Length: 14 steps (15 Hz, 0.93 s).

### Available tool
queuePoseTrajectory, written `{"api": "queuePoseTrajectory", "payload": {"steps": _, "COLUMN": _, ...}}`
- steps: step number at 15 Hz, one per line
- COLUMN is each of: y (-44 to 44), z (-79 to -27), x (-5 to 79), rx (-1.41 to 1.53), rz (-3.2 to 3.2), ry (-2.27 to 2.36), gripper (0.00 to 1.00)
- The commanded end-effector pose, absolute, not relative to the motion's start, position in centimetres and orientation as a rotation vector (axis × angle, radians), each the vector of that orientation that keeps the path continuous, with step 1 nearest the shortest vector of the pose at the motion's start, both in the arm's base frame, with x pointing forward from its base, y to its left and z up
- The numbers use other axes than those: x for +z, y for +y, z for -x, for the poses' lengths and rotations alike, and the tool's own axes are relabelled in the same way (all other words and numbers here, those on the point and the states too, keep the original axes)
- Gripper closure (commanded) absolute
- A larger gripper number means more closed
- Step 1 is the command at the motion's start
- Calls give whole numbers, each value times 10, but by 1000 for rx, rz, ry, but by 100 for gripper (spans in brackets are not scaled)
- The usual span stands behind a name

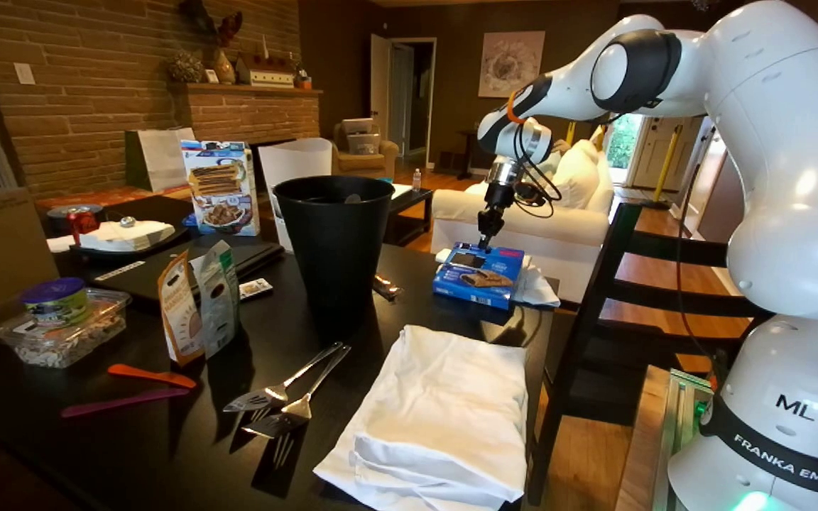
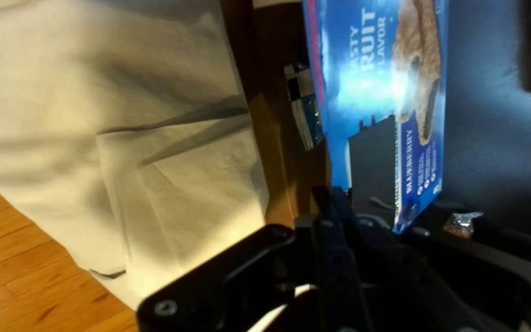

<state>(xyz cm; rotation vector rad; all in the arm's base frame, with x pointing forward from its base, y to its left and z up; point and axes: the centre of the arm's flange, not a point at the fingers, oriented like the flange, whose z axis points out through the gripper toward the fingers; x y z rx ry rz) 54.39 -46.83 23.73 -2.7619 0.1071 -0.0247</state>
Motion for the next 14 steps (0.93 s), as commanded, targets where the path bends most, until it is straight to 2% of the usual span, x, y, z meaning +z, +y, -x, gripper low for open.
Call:
{"api": "queuePoseTrajectory", "payload": {"steps": 1, "y": -453, "z": -537, "x": 268, "rx": -70, "rz": 2751, "ry": 19, "gripper": 100}}
{"api": "queuePoseTrajectory", "payload": {"steps": 14, "y": -391, "z": -516, "x": 293, "rx": -185, "rz": 2909, "ry": -206, "gripper": 100}}
